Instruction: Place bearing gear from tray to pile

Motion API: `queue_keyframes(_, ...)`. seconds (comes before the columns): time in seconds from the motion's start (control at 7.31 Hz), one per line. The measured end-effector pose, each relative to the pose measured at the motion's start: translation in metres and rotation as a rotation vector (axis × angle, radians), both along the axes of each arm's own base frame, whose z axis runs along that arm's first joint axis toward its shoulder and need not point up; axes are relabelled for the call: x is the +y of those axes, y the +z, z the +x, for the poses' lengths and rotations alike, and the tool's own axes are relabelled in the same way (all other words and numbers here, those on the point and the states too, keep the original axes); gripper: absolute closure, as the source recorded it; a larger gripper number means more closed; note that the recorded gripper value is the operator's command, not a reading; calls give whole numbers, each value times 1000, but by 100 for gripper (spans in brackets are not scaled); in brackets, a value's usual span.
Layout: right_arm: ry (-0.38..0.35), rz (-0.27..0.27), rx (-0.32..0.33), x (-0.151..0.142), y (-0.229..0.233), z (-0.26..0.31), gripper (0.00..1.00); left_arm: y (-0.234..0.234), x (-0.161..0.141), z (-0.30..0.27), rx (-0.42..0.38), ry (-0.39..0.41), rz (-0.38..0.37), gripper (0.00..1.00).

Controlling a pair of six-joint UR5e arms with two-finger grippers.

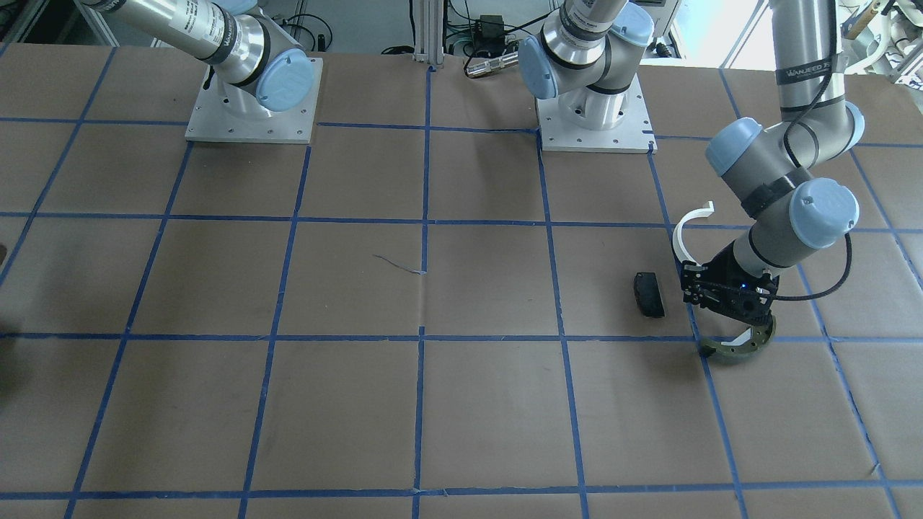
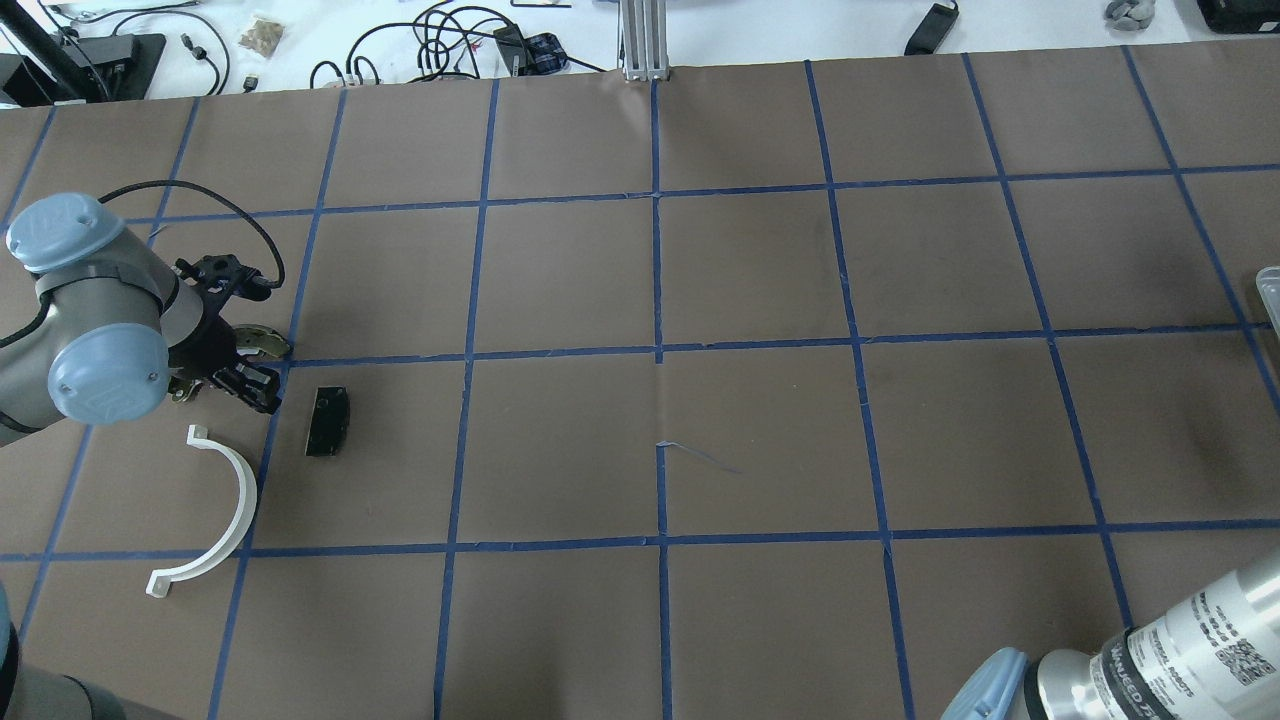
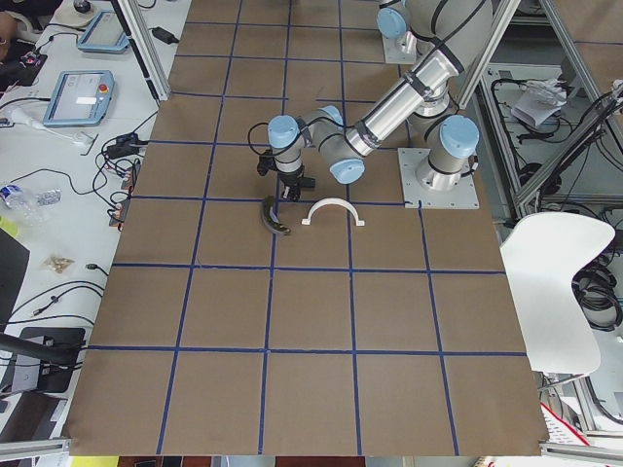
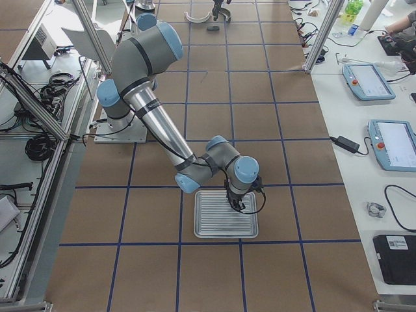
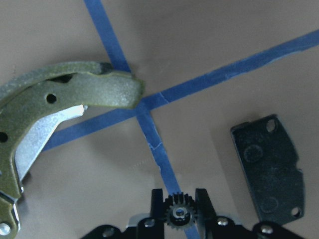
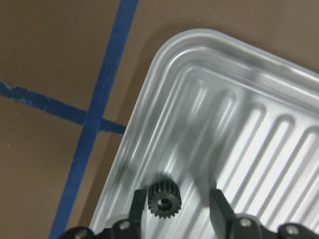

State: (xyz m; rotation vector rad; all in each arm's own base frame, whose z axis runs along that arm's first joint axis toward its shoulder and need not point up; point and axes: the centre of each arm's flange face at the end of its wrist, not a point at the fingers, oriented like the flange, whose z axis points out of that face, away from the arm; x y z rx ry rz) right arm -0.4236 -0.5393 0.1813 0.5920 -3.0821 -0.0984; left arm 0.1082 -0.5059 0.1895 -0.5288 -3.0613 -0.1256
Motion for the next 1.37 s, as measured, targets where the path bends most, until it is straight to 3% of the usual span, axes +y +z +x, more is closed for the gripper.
queue_keyframes(0.27, -5, 4, -1, 1, -1, 1, 70, 2, -3, 2, -5, 0, -7, 0)
queue_keyframes(0.55, -11, 4, 3, 1, 0, 0, 77, 16, -8, -10, -10, 25, -32, 0)
queue_keyframes(0.82, -20, 3, 8, 1, 2, 0, 80, 48, -23, -45, 9, 64, -42, 0)
queue_keyframes(1.37, -75, -17, 40, -15, 57, 40, 82, 163, -58, -130, 12, 178, 58, 0)
